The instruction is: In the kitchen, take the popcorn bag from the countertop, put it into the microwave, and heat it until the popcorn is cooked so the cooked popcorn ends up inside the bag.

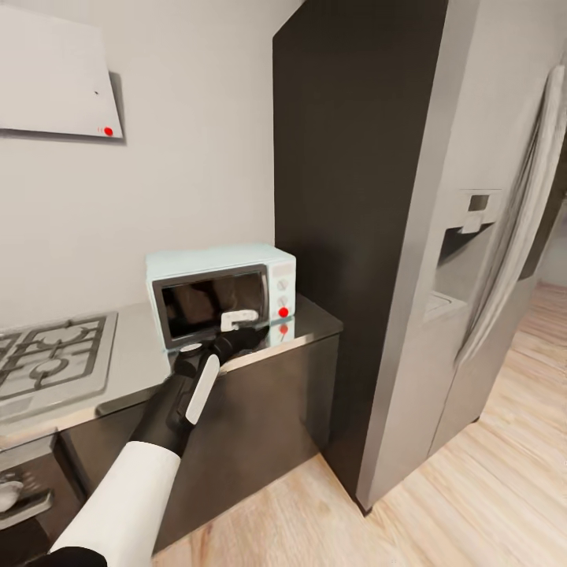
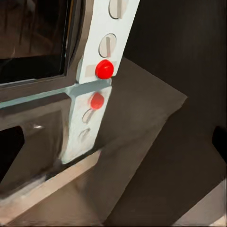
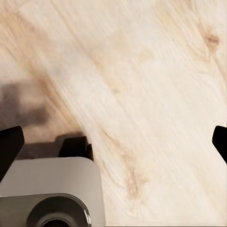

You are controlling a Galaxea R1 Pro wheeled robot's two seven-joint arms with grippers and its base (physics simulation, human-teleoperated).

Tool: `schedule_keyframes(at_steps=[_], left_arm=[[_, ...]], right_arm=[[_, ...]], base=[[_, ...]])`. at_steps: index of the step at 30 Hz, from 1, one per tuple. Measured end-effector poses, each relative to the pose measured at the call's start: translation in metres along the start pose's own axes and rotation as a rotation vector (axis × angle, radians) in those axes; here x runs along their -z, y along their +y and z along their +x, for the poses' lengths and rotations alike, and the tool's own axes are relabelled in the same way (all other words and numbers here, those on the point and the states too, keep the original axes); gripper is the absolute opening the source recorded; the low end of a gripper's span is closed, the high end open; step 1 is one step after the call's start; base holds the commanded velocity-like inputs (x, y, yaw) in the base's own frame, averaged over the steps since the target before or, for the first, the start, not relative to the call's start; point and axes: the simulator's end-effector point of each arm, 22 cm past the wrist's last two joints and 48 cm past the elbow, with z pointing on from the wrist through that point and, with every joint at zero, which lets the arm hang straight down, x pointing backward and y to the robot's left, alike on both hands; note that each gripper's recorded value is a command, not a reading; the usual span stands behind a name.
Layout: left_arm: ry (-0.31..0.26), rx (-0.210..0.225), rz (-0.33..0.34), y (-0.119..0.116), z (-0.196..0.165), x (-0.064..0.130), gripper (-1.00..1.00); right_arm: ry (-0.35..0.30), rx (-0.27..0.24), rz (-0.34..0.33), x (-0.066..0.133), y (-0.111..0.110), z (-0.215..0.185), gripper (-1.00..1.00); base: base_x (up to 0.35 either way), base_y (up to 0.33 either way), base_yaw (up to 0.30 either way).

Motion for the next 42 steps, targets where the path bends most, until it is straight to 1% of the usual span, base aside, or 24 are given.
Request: schedule_keyframes(at_steps=[13, 16, 18, 19, 22, 24, 27, 28, 29, 30, 31, 32, 33, 34, 35, 38, 40, 41, 42], left_arm=[[0.003, 0.001, -0.001, 0.001, 0.001, 0.000, 1.00], [0.022, 0.007, -0.001, 0.002, 0.010, -0.003, 1.00], [0.043, 0.010, -0.007, 0.004, 0.019, -0.005, 1.00], [0.066, 0.012, -0.014, 0.008, 0.029, -0.007, 1.00], [0.094, 0.020, -0.016, 0.010, 0.041, -0.009, 1.00], [0.141, 0.034, -0.020, 0.011, 0.063, -0.013, 1.00], [0.266, 0.064, -0.036, 0.020, 0.121, -0.017, 1.00], [0.348, 0.081, -0.050, 0.026, 0.158, -0.015, 1.00], [0.414, 0.095, -0.061, 0.031, 0.190, -0.012, 1.00], [0.448, 0.103, -0.067, 0.033, 0.206, -0.009, 1.00], [0.521, 0.116, -0.082, 0.038, 0.240, -0.002, 1.00], [0.603, 0.130, -0.099, 0.043, 0.278, 0.010, 1.00], [0.681, 0.150, -0.123, 0.049, 0.322, 0.026, 1.00], [0.779, 0.166, -0.153, 0.056, 0.376, 0.053, 1.00], [0.773, 0.167, -0.175, 0.062, 0.396, 0.062, 1.00], [0.725, 0.162, -0.201, 0.070, 0.409, 0.068, 1.00], [0.727, 0.162, -0.211, 0.074, 0.416, 0.073, 1.00], [0.762, 0.173, -0.224, 0.076, 0.443, 0.094, 1.00], [0.788, 0.180, -0.232, 0.078, 0.461, 0.109, 1.00]], right_arm=[[-0.001, 0.000, 0.000, 0.000, 0.000, 0.000, 1.00], [-0.001, 0.000, 0.000, 0.000, 0.000, 0.000, 1.00], [-0.001, 0.000, 0.000, 0.000, 0.000, 0.000, 1.00], [-0.001, 0.000, 0.000, 0.000, 0.000, 0.000, 1.00], [-0.003, 0.000, 0.000, 0.000, 0.000, -0.001, 1.00], [-0.003, 0.000, 0.000, 0.000, 0.000, -0.001, 1.00], [-0.002, 0.003, -0.003, 0.000, 0.002, -0.001, 1.00], [-0.002, 0.004, -0.004, 0.000, 0.002, 0.000, 1.00], [-0.002, 0.004, -0.004, 0.000, 0.002, 0.000, 1.00], [-0.002, 0.004, -0.004, 0.000, 0.002, 0.000, 1.00], [-0.002, 0.004, -0.003, 0.000, 0.001, 0.000, 1.00], [-0.002, 0.004, -0.002, 0.000, 0.001, 0.000, 1.00], [-0.003, 0.004, -0.001, 0.000, 0.000, -0.001, 1.00], [-0.002, 0.005, -0.002, 0.000, 0.000, 0.000, 1.00], [-0.001, 0.006, -0.002, 0.000, 0.001, 0.000, 1.00], [-0.002, 0.009, -0.002, 0.000, 0.000, 0.000, 1.00], [-0.003, 0.010, -0.002, 0.000, 0.000, 0.000, 1.00], [-0.002, 0.011, -0.002, 0.000, 0.000, 0.000, 1.00], [-0.002, 0.011, -0.002, 0.000, 0.000, 0.000, 1.00]], base=[[-0.327, 0.000, 0.000], [-0.314, 0.000, 0.000], [-0.262, 0.000, 0.000], [-0.221, 0.000, 0.000], [-0.121, 0.000, 0.000], [-0.030, 0.000, 0.000], [-0.007, 0.000, 0.000], [-0.002, 0.000, 0.000], [-0.002, 0.000, 0.000], [-0.001, 0.000, 0.000], [0.000, 0.000, 0.000], [0.000, 0.000, 0.000], [0.000, 0.000, 0.000], [0.000, 0.000, 0.000], [0.000, 0.000, 0.000], [0.000, 0.000, 0.000], [0.000, 0.000, 0.000], [0.000, 0.000, 0.000], [0.000, 0.000, 0.000]])
